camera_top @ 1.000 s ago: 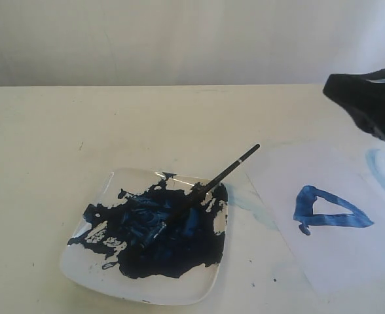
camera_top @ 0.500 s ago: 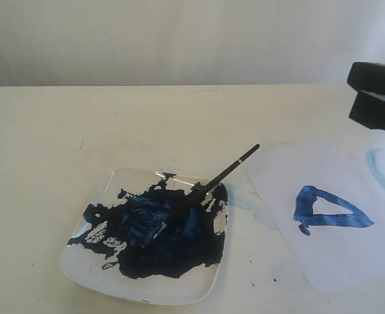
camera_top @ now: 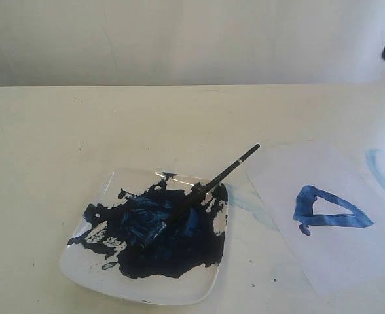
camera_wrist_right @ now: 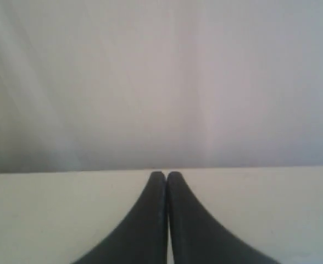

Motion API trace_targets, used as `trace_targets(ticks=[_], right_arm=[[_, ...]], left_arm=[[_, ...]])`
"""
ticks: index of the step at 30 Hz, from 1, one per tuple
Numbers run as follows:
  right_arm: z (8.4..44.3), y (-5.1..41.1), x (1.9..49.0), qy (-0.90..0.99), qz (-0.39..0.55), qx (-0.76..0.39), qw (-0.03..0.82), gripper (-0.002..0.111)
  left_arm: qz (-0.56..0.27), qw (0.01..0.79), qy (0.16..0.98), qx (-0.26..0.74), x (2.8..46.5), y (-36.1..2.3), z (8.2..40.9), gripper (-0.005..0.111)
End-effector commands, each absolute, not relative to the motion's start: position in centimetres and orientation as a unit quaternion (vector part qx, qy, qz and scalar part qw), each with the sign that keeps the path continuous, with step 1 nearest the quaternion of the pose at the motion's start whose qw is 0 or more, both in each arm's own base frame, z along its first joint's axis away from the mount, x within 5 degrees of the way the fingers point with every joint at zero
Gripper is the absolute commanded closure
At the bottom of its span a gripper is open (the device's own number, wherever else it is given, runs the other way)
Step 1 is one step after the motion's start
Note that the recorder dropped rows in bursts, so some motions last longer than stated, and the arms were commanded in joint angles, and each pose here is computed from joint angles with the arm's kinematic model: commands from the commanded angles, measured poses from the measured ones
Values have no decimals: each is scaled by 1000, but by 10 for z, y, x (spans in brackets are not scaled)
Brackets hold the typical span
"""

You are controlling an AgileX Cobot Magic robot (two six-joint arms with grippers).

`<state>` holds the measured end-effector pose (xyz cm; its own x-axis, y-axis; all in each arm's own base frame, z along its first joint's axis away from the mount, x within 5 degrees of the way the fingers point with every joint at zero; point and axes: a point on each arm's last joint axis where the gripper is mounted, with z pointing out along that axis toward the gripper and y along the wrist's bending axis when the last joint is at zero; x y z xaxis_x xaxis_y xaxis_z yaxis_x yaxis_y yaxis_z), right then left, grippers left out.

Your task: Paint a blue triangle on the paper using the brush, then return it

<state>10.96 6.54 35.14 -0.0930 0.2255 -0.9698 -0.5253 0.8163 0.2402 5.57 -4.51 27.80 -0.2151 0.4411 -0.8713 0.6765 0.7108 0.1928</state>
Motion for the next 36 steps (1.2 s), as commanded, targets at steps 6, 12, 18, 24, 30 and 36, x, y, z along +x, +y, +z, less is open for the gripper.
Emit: trace_targets(ticks=[6,12,18,24,30,36], right_arm=[[313,27,50,608,185,-139,759,108],[252,26,42,622,187,-146,746,108],[233,30,43,640,198,-165,724,108],[211,33,46,663,199,-174,701,108],[216,27,49,659,401,71,633,108],[225,31,45,587,594,213,508,108]], left_arm=[[-120,511,772,358,55,-45,277,107],[-120,511,772,358,55,-45,277,107],[-120,511,772,358,55,-45,277,107],[-120,511,772,358,55,-45,277,107],[-120,511,772,358,55,-45,277,107],[-120,511,772,358,55,-45,277,107]])
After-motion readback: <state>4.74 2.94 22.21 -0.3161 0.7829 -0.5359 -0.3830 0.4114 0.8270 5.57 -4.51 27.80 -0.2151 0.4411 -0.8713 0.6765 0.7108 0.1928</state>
